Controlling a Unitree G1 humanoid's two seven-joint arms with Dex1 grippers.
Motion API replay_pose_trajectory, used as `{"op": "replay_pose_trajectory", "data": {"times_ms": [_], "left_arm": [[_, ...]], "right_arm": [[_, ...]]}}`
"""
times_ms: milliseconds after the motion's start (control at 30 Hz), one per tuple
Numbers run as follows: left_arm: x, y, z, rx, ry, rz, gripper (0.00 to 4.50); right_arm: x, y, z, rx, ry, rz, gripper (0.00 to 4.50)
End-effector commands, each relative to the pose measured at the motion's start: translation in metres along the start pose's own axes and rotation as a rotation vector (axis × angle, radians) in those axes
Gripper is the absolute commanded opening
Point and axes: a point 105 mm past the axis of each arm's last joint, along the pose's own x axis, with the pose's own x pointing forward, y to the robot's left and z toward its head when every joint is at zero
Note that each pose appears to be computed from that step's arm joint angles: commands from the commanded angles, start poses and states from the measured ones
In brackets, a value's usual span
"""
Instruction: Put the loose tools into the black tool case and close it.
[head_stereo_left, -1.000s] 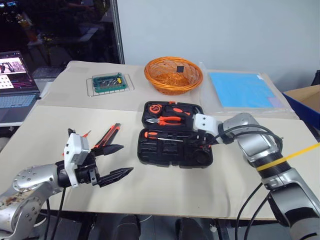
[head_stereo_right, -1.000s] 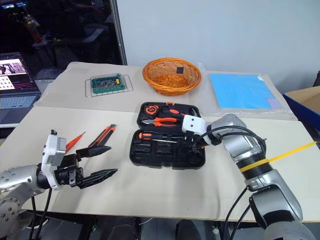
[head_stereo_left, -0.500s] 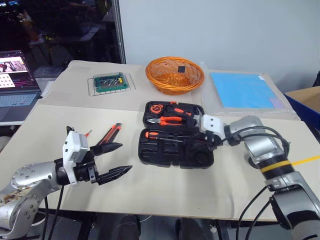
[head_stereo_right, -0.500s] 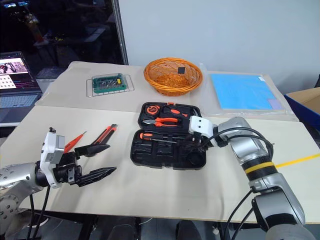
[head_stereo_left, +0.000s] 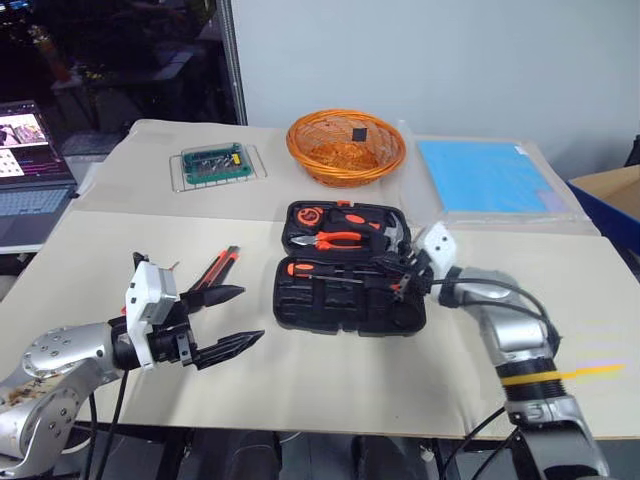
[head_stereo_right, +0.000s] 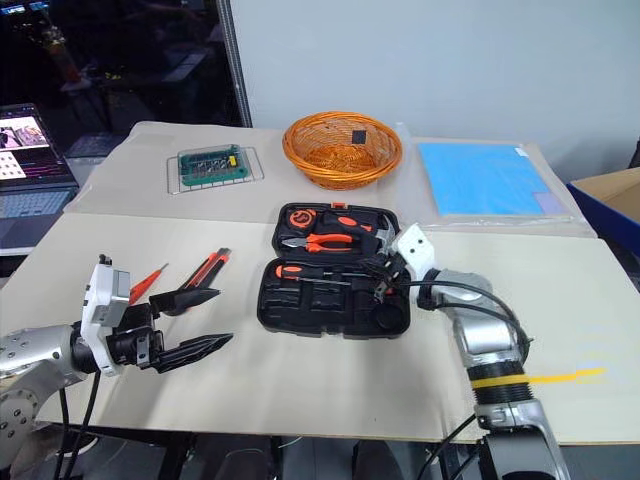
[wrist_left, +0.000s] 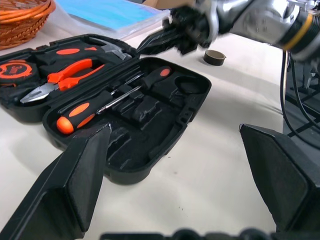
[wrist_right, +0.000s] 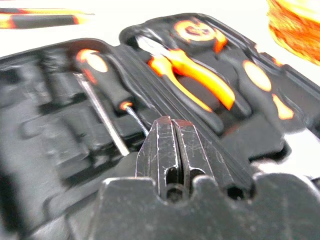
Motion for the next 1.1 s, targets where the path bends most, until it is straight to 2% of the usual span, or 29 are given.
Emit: {"op": "replay_pose_trajectory", "data": {"times_ms": [33, 100, 300, 433, 533, 633, 667, 700, 733, 800, 1000, 1100], "left_arm": [[0.0, 0.002, 0.006, 0.033, -0.025, 0.007, 4.4], [0.001, 0.003, 0.006, 0.037, -0.025, 0.011, 4.4], [0.0, 0.006, 0.004, 0.04, -0.028, 0.029, 4.4], [-0.005, 0.028, -0.006, 0.065, -0.025, 0.221, 4.4], [-0.015, 0.054, -0.013, 0.005, -0.038, 0.426, 4.4], [-0.039, 0.09, -0.03, -0.078, 0.057, 0.685, 4.4], [-0.046, 0.097, -0.033, -0.116, 0.068, 0.713, 4.4], [-0.05, 0.104, -0.034, -0.129, 0.079, 0.742, 4.4], [-0.054, 0.11, -0.034, -0.139, 0.089, 0.762, 4.4], [-0.063, 0.122, -0.034, -0.15, 0.104, 0.79, 4.4], [-0.092, 0.17, -0.049, -0.119, 0.358, 0.734, 4.4], [-0.096, 0.183, -0.057, -0.134, 0.435, 0.714, 4.4]], "right_arm": [[0.006, 0.02, -0.032, -0.194, 0.153, 0.022, 0.02], [0.003, 0.032, -0.049, -0.305, 0.226, 0.096, 0.02], [-0.004, 0.034, -0.049, -0.526, 0.245, 0.173, 0.02], [-0.002, 0.006, 0.01, -0.389, -0.045, -0.03, 0.02], [-0.021, 0.002, 0.056, -0.132, -0.262, 0.007, 0.02], [-0.041, 0.024, 0.079, -0.044, -0.318, 0.187, 0.83], [-0.045, 0.033, 0.082, -0.039, -0.31, 0.239, 1.06], [-0.052, 0.041, 0.086, -0.039, -0.306, 0.292, 1.49], [-0.059, 0.048, 0.089, -0.035, -0.303, 0.335, 1.73], [-0.067, 0.06, 0.096, -0.024, -0.298, 0.392, 2.49], [-0.087, 0.084, 0.103, -0.061, -0.263, 0.453, 4.45], [-0.092, 0.09, 0.102, -0.073, -0.255, 0.454, 4.45]]}}
